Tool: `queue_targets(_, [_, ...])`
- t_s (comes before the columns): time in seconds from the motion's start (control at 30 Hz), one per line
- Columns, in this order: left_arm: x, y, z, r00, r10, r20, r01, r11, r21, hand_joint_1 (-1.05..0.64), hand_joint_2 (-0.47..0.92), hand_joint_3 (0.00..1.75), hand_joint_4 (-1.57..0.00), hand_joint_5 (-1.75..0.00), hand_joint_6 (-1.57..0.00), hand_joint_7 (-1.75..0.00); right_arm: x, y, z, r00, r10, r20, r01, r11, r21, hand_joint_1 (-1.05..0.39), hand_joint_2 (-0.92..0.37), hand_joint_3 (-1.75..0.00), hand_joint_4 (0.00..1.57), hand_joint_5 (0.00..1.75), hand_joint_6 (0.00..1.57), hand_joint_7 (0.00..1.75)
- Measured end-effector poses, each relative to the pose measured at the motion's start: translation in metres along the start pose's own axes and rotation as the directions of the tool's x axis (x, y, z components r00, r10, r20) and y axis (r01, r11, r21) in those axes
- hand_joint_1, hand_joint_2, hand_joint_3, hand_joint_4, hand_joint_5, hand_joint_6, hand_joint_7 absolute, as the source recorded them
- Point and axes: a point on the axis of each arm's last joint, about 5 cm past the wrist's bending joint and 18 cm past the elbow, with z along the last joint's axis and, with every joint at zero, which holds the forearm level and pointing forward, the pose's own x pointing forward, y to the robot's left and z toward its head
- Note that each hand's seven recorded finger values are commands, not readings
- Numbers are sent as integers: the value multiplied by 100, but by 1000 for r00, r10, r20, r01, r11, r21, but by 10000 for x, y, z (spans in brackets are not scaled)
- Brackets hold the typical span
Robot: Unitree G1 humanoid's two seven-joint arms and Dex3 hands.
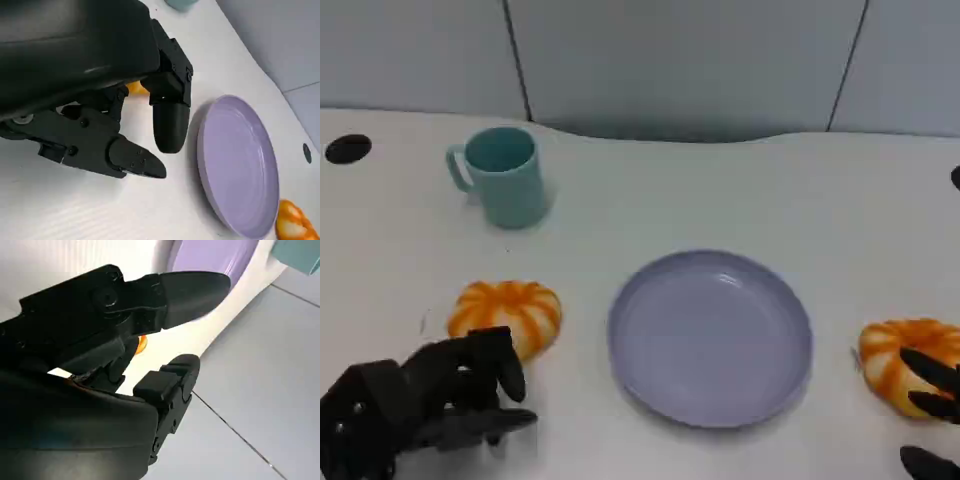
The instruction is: Grasp the bread from the table and place it into the plate.
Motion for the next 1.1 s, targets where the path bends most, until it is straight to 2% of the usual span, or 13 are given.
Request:
queue_targets(0.17, [0,0,0,1000,0,0,0,1000,0,-27,92,3,-73,-175,-56,-175,-9,4,0,1000,-2,-9,2,1000,2,-33,-92,-33,77,8,66,0])
queue_targets(0.27, [0,0,0,1000,0,0,0,1000,0,-27,92,3,-73,-175,-56,-175,-10,5,1,1000,-2,-9,2,1000,3,-33,-92,-33,83,11,66,0])
queue_targets(0.4, [-1,0,-1,1000,1,0,-1,1000,0,-25,92,3,-73,-175,-56,-175,-10,6,3,1000,-3,-9,3,1000,4,-33,-92,-33,79,8,66,0])
queue_targets(0.57, [-10,7,-3,1000,12,7,-12,1000,-2,-25,92,3,-74,-175,-56,-175,-9,5,8,1000,-4,-8,4,1000,3,-34,-92,-33,82,9,66,0])
queue_targets(0.73, [-39,0,18,993,73,88,-71,997,-29,-23,92,5,-77,-175,-55,-175,-6,9,9,1000,-3,-8,3,1000,3,-34,-92,-33,82,9,66,0])
queue_targets(0.83, [-59,5,66,977,117,177,-116,993,-16,-25,92,7,-77,-175,-53,-175,0,14,11,1000,-2,-7,2,1000,3,-34,-92,-33,85,11,66,0])
queue_targets(0.9, [-63,18,126,957,141,253,-168,982,89,-29,92,9,-76,-175,-50,-175,8,23,13,1000,-3,-10,3,1000,5,-35,-92,-33,86,11,67,0])
queue_targets(1.0, [-59,87,220,943,132,307,-228,925,303,-33,89,6,-67,-175,-41,-175,23,36,18,1000,-2,-12,2,1000,9,-35,-92,-33,88,13,66,0])
queue_targets(1.1, [-51,132,303,929,108,353,-285,817,502,-42,89,2,-54,-172,-38,-157,29,44,22,1000,-1,-10,1,1000,12,-34,-92,-32,89,14,67,0])
